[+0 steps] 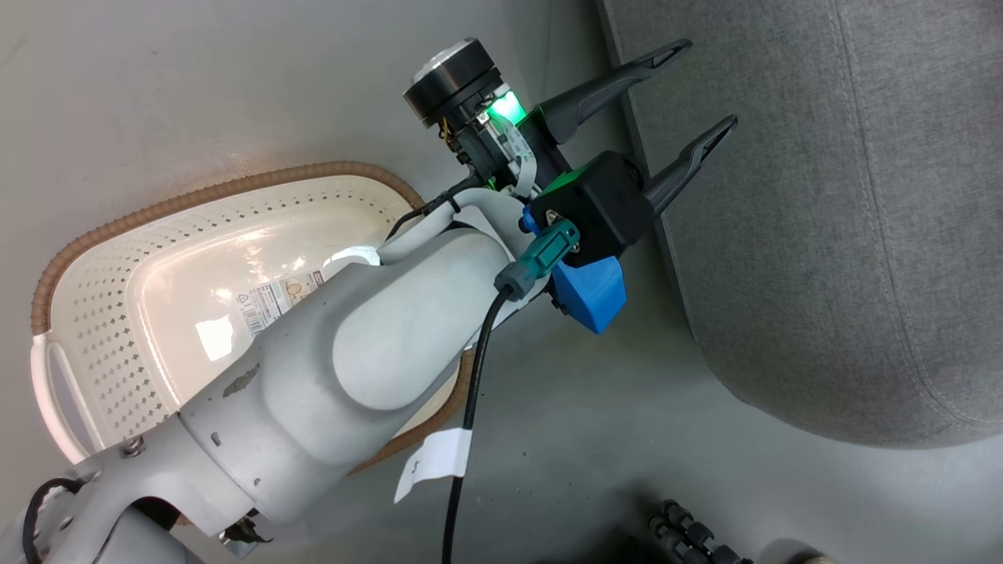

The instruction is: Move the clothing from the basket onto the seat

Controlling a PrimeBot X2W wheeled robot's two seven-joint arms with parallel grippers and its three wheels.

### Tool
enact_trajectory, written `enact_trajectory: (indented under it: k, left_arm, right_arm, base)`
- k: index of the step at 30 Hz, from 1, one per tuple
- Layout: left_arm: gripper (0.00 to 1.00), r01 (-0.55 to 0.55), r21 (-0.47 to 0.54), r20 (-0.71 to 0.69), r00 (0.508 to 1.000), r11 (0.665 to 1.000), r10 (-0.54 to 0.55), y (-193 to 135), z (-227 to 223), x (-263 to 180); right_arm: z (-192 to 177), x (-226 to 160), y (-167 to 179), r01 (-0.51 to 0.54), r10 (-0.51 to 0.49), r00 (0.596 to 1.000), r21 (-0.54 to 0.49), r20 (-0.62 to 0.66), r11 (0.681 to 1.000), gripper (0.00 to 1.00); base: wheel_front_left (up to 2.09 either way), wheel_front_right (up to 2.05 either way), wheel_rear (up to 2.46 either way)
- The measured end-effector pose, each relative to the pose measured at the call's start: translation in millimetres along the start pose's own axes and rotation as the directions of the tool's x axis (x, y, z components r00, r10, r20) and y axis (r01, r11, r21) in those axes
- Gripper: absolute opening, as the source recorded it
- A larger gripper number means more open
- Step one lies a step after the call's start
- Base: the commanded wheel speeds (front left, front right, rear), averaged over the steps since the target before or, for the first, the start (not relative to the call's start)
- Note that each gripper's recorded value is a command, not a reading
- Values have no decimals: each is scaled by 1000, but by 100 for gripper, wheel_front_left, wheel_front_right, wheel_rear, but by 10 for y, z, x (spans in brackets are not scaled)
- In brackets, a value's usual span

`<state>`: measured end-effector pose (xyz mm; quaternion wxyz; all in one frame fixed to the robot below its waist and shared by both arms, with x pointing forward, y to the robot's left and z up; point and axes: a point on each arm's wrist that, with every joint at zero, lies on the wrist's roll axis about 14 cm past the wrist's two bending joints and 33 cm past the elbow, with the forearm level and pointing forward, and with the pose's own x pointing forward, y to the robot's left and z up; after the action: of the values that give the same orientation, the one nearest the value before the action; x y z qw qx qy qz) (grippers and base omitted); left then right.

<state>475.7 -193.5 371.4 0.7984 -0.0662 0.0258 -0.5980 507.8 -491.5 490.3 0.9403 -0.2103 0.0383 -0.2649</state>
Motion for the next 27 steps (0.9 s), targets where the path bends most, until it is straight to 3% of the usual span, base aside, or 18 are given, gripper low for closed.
enact_trajectory:
  k: [5,11,13,14,27]
  left_arm:
    - [100,-9,-2,-4,1000,1000,9,39,-46,-17]
    - [100,-13,-3,-11,1000,1000,13,62,-87,-32]
    - [100,-16,-1,-13,1000,1000,16,67,-88,-33]
    - [100,-16,0,-12,1000,1000,16,65,-79,-30]
    - [100,-30,34,30,999,999,29,-49,336,-31]
  right_arm:
    - [-410,-171,152,-22,23,994,7,-109,1000,0]
    - [-546,-221,95,9,-6,989,21,-145,1000,0]
    - [-522,-222,70,18,-15,990,24,-139,1000,78]
    - [-496,-223,54,24,-20,991,28,-131,999,100]
    - [-376,-797,-39,17,-13,995,41,-103,999,100]
  base:
    - [0,0,0]
    - [0,0,0]
    - [0,0,0]
    - [0,0,0]
    - [0,0,0]
